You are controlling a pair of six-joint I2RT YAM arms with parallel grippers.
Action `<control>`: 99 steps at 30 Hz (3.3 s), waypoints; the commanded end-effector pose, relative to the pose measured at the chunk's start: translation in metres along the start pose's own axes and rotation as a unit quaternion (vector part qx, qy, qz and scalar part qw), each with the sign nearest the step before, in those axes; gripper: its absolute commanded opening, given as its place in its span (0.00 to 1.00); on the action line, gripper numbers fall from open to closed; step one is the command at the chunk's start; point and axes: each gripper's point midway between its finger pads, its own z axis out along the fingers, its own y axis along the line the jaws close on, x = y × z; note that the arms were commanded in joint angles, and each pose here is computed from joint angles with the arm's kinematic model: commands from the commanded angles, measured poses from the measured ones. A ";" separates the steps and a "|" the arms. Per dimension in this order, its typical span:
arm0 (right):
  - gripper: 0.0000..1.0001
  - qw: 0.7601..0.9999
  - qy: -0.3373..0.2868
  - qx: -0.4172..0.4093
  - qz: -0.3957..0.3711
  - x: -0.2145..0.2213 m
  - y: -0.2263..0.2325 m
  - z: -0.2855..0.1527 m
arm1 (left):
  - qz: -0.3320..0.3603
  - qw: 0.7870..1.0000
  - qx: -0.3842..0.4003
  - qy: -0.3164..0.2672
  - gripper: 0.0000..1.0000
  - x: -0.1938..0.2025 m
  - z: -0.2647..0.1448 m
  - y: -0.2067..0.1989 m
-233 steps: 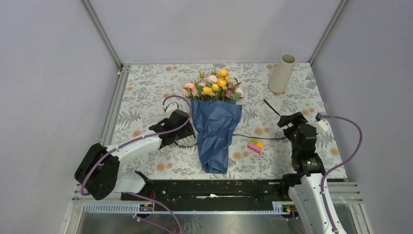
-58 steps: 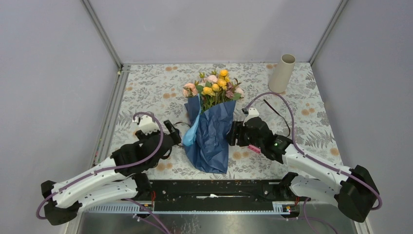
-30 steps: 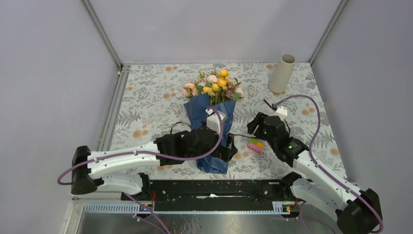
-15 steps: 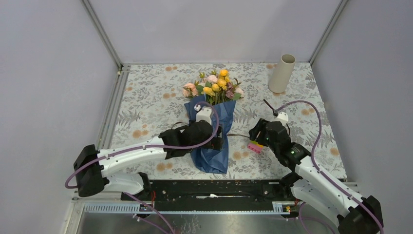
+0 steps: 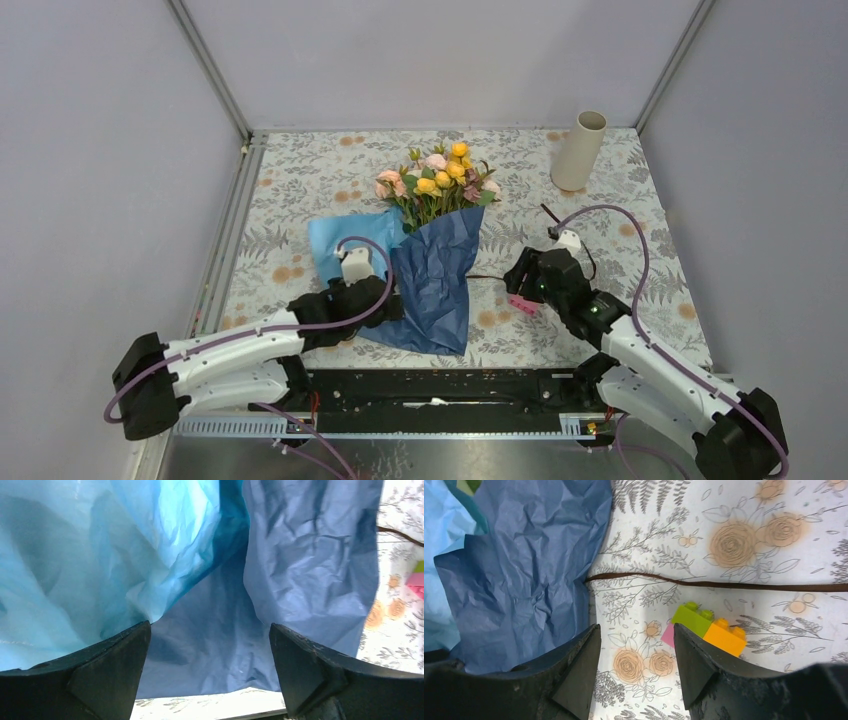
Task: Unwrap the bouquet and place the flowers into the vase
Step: Unfold the wrapping paper at the center of the board.
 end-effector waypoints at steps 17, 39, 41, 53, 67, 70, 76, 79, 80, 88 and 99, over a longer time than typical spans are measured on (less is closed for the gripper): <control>0.61 0.993 0.000 -0.085 -0.085 -0.001 0.104 -0.006 | -0.144 0.989 -0.045 0.006 0.95 0.039 0.025 0.058; 0.66 0.973 0.039 -0.158 -0.166 0.032 0.206 -0.011 | -0.152 0.985 -0.032 -0.071 0.97 -0.045 0.013 0.033; 0.70 0.970 0.041 -0.164 -0.173 0.034 0.215 -0.011 | -0.157 0.984 -0.034 -0.077 0.97 -0.053 0.017 0.034; 0.72 0.964 0.063 -0.168 -0.197 0.055 0.249 0.012 | -0.180 0.978 0.000 -0.102 0.97 -0.086 0.000 0.021; 0.67 0.965 0.083 -0.145 -0.200 0.083 0.267 0.055 | -0.186 0.977 -0.012 -0.099 0.98 -0.087 0.006 0.036; 0.64 0.967 0.085 -0.138 -0.198 0.089 0.268 0.063 | -0.189 0.977 -0.017 -0.099 0.98 -0.083 0.005 0.041; 0.37 0.969 0.079 -0.130 -0.196 0.087 0.264 0.065 | -0.191 0.977 -0.032 -0.095 0.98 -0.073 0.006 0.054; 0.17 0.971 0.061 -0.125 -0.193 0.074 0.258 0.056 | -0.190 0.977 -0.038 -0.090 0.98 -0.069 0.008 0.058; 0.12 0.972 0.054 -0.123 -0.191 0.070 0.255 0.052 | -0.190 0.977 -0.039 -0.088 0.99 -0.067 0.009 0.058; 0.00 0.980 0.016 -0.071 -0.185 0.042 0.191 0.016 | -0.184 0.978 -0.045 -0.085 0.99 -0.065 0.007 0.062; 0.00 0.982 -0.028 0.028 -0.183 0.013 0.107 -0.002 | -0.123 0.990 -0.011 -0.069 0.99 -0.083 -0.011 0.041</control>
